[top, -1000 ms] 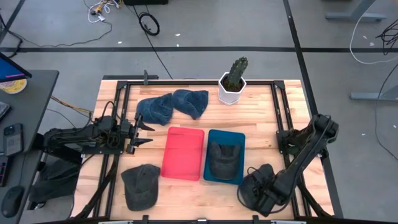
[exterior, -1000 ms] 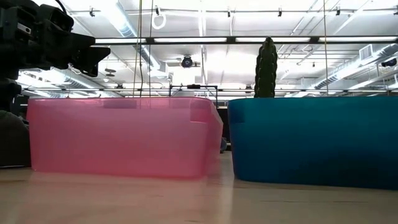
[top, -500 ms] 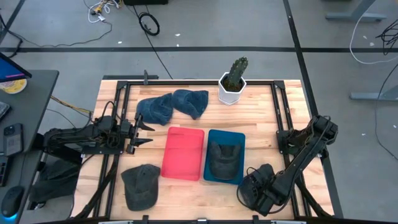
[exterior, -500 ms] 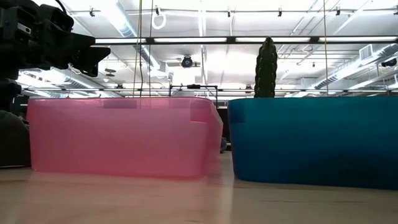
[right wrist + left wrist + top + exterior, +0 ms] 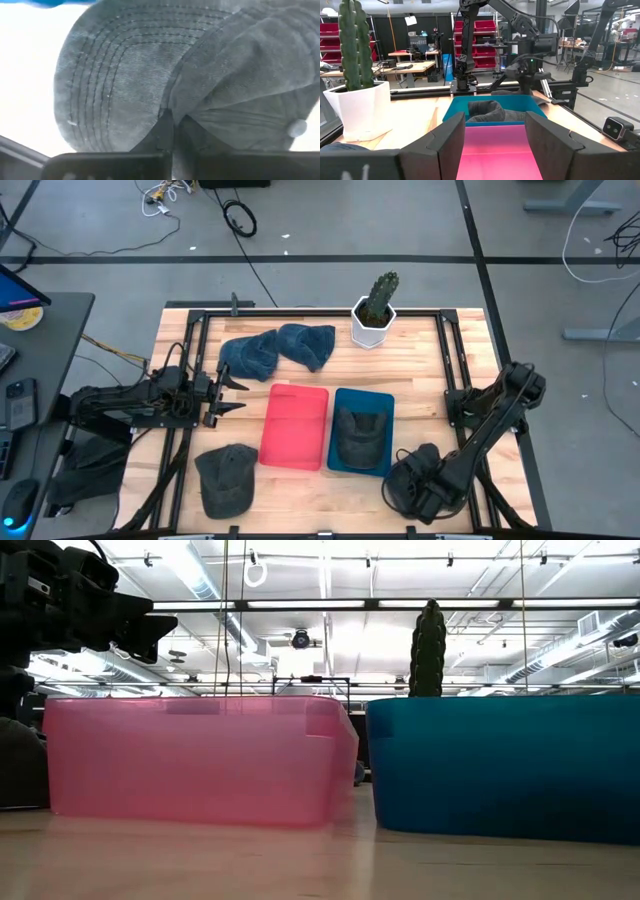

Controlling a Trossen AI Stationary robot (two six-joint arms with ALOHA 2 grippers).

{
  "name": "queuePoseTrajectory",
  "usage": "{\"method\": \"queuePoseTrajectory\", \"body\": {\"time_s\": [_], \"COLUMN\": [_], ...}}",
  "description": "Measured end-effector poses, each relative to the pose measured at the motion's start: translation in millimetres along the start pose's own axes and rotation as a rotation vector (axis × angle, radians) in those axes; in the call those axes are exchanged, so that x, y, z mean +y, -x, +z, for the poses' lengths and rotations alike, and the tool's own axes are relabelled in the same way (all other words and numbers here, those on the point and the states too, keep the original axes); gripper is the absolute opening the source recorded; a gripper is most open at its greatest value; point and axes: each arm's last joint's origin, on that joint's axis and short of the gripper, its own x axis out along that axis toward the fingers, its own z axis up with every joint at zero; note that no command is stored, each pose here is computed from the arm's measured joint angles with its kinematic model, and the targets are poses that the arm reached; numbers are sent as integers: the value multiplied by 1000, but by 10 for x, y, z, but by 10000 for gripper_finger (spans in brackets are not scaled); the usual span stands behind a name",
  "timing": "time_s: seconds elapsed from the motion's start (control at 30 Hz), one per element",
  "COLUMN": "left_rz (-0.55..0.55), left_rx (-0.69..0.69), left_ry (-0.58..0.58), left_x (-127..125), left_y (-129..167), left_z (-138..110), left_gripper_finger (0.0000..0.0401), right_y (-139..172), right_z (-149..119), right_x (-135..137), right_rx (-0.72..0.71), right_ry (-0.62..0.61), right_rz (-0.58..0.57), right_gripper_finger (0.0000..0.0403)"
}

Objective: Pick & Place hat
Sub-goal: Put the right black cap into the blue bin

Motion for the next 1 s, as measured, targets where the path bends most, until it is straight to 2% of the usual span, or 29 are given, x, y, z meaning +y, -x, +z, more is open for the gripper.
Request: {"method": "queuePoseTrajectory", "body": {"time_s": [0.27,0.4,0.5,0.57,0.67,0.87,1.0], "left_rz": [0,0,0,0,0,0,0], "left_rx": [0,0,0,0,0,0,1], "left_ry": [0,0,0,0,0,0,0], "left_x": [0,0,0,0,0,0,0], "left_y": [0,0,0,0,0,0,0], "left_z": [0,0,0,0,0,-1,-1], "left_gripper_finger": [211,211,211,211,211,211,211], "right_y": [538,864,1044,1096,1108,1108,1110], "right_z": [-15,6,62,114,246,673,971], "right_x": [51,77,114,150,197,288,380], "right_rx": [-28,-109,-185,-222,-232,-244,-272], "right_ry": [132,243,369,506,660,766,849], "right_rz": [-79,-95,-80,-74,-95,-139,-110], "right_gripper_finger": [3,2,1,1,1,0,0]}}
